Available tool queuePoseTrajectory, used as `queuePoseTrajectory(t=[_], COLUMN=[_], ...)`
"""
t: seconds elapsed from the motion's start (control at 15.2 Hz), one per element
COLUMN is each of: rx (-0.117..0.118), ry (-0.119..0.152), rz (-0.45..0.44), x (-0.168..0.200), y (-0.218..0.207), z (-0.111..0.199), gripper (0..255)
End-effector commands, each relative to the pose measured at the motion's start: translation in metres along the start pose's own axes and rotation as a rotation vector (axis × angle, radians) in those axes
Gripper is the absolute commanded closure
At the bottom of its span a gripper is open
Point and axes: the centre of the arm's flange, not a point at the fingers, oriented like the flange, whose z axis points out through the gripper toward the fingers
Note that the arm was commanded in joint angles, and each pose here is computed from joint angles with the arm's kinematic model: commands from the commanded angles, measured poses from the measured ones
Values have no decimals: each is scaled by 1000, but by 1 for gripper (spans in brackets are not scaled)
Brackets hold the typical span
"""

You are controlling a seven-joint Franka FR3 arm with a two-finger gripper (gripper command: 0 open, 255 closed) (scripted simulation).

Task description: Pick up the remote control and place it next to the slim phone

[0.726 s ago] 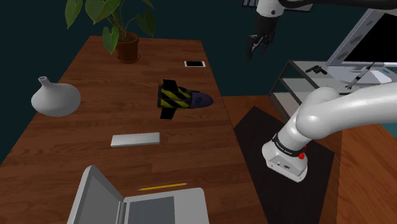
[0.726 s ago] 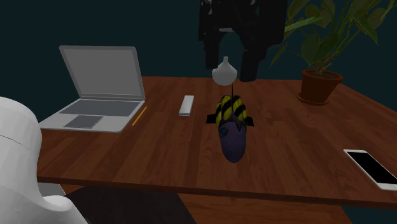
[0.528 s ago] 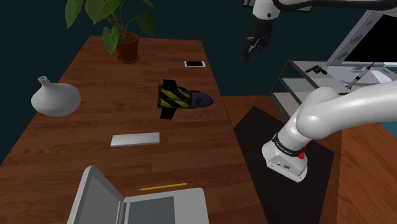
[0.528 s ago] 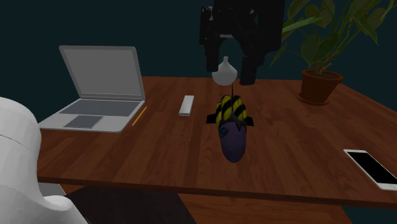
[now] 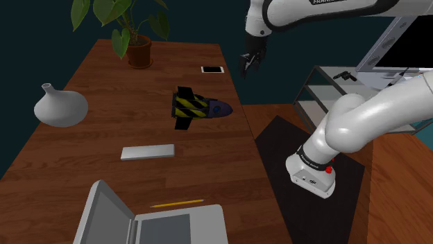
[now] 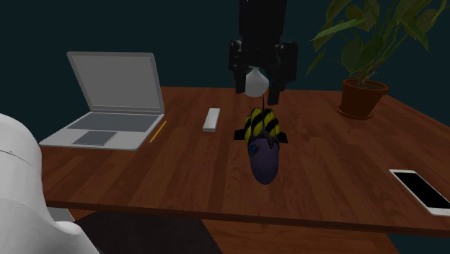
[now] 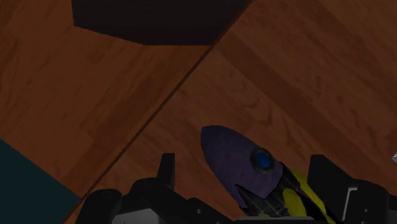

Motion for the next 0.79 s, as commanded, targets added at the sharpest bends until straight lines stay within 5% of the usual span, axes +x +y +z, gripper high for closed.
queuePoseTrajectory(t=[0.0, 0.73], rx=[3, 19], ry=[4, 18], rz=[-36, -230], x=[15, 83], y=[-18, -126], z=[10, 72], gripper=[0, 0])
